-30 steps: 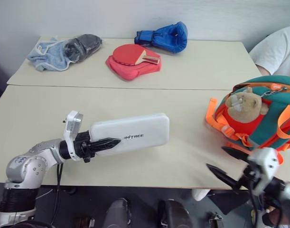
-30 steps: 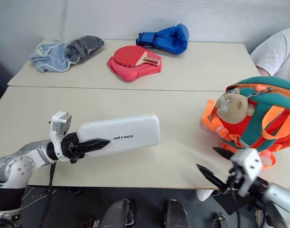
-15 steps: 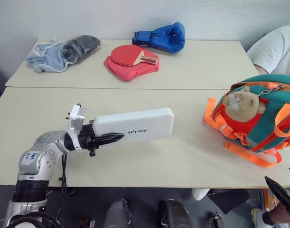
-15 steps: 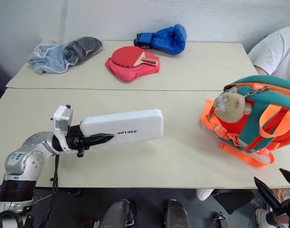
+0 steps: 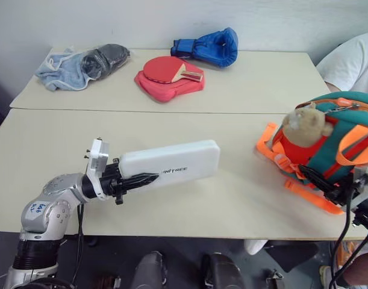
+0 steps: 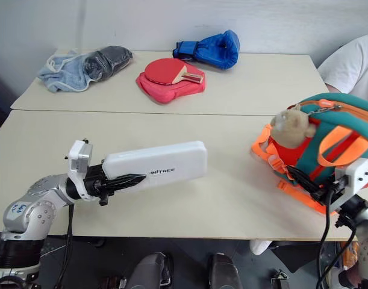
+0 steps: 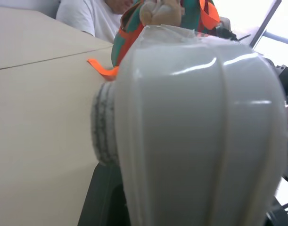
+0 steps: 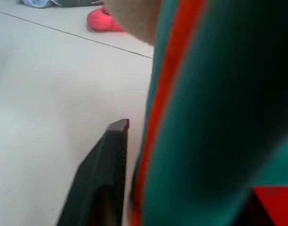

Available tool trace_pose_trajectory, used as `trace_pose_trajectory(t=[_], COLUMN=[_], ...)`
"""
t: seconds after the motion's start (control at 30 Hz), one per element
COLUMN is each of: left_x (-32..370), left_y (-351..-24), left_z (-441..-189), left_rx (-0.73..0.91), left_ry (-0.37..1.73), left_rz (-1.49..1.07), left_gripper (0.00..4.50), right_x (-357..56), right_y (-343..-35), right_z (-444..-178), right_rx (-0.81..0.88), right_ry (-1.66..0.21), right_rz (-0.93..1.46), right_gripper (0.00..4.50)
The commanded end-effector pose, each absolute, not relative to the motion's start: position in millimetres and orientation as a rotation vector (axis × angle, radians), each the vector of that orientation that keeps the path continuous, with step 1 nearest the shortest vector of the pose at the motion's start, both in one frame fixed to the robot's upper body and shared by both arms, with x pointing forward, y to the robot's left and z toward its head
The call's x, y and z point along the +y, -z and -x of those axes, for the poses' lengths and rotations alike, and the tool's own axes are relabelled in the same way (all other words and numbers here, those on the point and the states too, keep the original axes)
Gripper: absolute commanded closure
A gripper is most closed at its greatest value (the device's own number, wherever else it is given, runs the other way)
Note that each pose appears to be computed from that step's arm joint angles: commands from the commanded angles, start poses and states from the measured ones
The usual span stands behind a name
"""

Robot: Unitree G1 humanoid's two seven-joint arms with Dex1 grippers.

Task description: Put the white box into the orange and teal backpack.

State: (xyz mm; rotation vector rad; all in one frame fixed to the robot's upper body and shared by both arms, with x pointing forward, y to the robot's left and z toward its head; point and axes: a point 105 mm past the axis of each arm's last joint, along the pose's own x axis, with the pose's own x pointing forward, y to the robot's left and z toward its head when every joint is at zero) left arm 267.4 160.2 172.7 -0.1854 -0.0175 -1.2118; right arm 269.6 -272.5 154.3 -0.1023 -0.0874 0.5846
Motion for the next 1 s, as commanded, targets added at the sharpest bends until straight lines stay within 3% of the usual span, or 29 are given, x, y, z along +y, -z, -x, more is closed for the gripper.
trace_pose_trajectory(t=[0.03, 0.07, 0.3, 0.43, 0.53, 0.67, 0.8, 1.0], left_x=[173, 180, 220, 243, 251, 252, 252, 263], left_y=[-193, -195, -190, -185, -189, -201, -219, -241], left_z=[-269, -272, -289, -300, -303, -294, -272, -242], left_rx=[-0.123, -0.138, -0.180, -0.191, -0.227, -0.273, -0.325, -0.365], left_ry=[1.111, 1.062, 0.812, 0.672, 0.621, 0.629, 0.671, 0.674], left_rz=[0.219, 0.247, 0.323, 0.349, 0.368, 0.381, 0.356, 0.376], left_gripper=[3.23, 3.23, 3.23, 3.23, 3.23, 3.23, 3.23, 3.23], right_x=[-243, -225, -112, -35, -27, -49, -74, -73], right_y=[-155, -158, -185, -207, -207, -208, -202, -203], right_z=[-275, -278, -279, -249, -225, -210, -224, -229], right_rx=[-0.124, -0.143, -0.299, -0.338, -0.262, -0.106, -0.023, -0.040], right_ry=[-0.700, -0.768, -1.174, -1.546, -1.698, -1.772, -1.636, -1.582], right_rz=[0.116, 0.111, 0.058, -0.044, -0.059, -0.058, -0.003, -0.025], right_gripper=[4.23, 4.49, 4.49, 4.49, 4.49, 4.49, 4.49, 4.49])
